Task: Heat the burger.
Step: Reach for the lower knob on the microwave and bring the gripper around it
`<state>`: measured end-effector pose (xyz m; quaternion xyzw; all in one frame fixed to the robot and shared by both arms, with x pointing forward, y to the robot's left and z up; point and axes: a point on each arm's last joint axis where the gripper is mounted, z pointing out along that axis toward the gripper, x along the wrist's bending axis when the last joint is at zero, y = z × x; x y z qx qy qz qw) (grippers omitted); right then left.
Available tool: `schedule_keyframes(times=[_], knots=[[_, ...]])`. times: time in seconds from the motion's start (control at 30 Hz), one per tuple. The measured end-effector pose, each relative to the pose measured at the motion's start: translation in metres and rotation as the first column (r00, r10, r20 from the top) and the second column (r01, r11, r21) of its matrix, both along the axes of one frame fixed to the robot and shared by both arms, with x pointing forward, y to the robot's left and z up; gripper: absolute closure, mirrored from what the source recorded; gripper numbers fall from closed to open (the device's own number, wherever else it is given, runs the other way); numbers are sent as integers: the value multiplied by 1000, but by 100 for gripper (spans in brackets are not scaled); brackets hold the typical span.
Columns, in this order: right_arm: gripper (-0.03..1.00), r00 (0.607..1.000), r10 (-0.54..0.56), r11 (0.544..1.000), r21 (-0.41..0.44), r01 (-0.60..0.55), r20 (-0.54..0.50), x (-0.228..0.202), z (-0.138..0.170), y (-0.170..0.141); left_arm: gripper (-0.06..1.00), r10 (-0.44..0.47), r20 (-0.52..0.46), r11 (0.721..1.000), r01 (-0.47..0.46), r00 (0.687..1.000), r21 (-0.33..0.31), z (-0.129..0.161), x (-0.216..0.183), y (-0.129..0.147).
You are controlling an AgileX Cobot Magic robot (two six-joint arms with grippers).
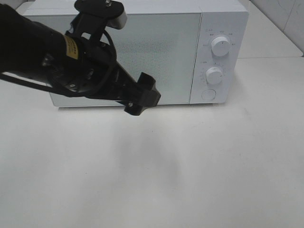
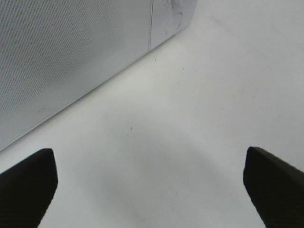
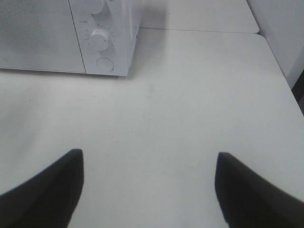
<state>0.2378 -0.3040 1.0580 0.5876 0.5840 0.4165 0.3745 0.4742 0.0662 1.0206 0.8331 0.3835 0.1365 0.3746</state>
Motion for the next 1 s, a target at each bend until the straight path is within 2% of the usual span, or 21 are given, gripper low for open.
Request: schedule_keyframes(times=[0.07, 0.1, 0.13, 0.27, 0.33, 0.37, 0.4, 0.43, 0.5, 0.53, 0.6, 0.63, 0.7, 0.73, 0.77, 0.8, 0.83, 0.87, 0.9, 0.93, 1.0], knots=[[23, 1000, 0, 1000, 0, 0, 0, 0, 0, 0, -5, -13, -30, 997, 15, 999, 71, 11, -11, 12], [23, 1000, 0, 1000, 0, 0, 0, 0, 0, 0, -5, -13, -30, 997, 15, 999, 71, 11, -11, 12], [23, 1000, 0, 1000, 0, 0, 0, 0, 0, 0, -5, -15, -60, 992, 22, 998, 121, 16, -17, 20], [23, 1000, 0, 1000, 0, 0, 0, 0, 0, 0, -5, 17, -114, 987, 1, 993, 161, 23, -25, 33], [23, 1000, -1, 1000, -1, 1, 0, 0, 0, 0, -5, 101, -187, 981, -66, 977, 185, 29, -27, 53], [23, 1000, -1, 1000, -1, 1, 0, 0, 0, 0, -5, 101, -187, 981, -66, 977, 185, 29, -27, 53], [23, 1000, -1, 1000, -1, 1, 0, 0, 0, 0, -5, 161, -228, 971, -112, 960, 211, 32, -26, 69], [23, 1000, -1, 1000, -1, 1, 0, 0, 0, 0, -5, 161, -228, 971, -112, 960, 211, 32, -26, 69], [23, 1000, -1, 1000, -1, 1, 0, 0, 0, 0, -5, 258, -265, 949, -193, 929, 249, 38, -23, 97], [23, 1000, -1, 1000, -1, 1, 0, 0, 0, 0, -5, 258, -265, 949, -193, 929, 249, 38, -23, 97], [23, 1000, -1, 1000, -1, 1, 0, 0, 0, 0, -5, 354, -281, 922, -282, 892, 266, 47, -22, 125], [23, 1000, -1, 1000, -1, 1, 0, 0, 0, 0, -5, 354, -281, 922, -282, 892, 266, 47, -22, 125], [23, 1000, -1, 1000, -1, 1, 0, 0, 0, 0, -5, 450, -284, 885, -380, 847, 268, 56, -24, 154], [23, 1000, -1, 1000, -1, 1, 0, 0, 0, 0, -5, 450, -284, 885, -380, 847, 268, 56, -24, 154], [23, 1000, -1, 1000, -1, 1, 0, 0, 0, 0, -5, 510, -280, 856, -445, 813, 264, 62, -28, 172], [23, 1000, -1, 1000, -1, 1, 0, 0, 0, 0, -5, 531, -281, 844, -467, 800, 265, 63, -31, 179], [23, 1000, -1, 1000, -1, 1, 0, 0, 0, 0, -5, 531, -281, 844, -467, 800, 265, 63, -31, 179], [23, 1000, -1, 1000, -1, 1, 0, 0, 0, 0, -5, 569, -271, 819, -504, 777, 274, 65, -40, 192], [23, 1000, -1, 1000, -1, 1, 0, 0, 0, 0, -5, 585, -267, 807, -519, 766, 281, 65, -46, 197], [23, 1000, -1, 1000, -1, 1, 0, 0, 0, 0, -5, 585, -267, 807, -519, 766, 281, 65, -46, 197], [23, 1000, -1, 1000, -1, 1, 0, 0, 0, 0, -5, 607, -252, 790, -538, 753, 295, 62, -65, 206]])
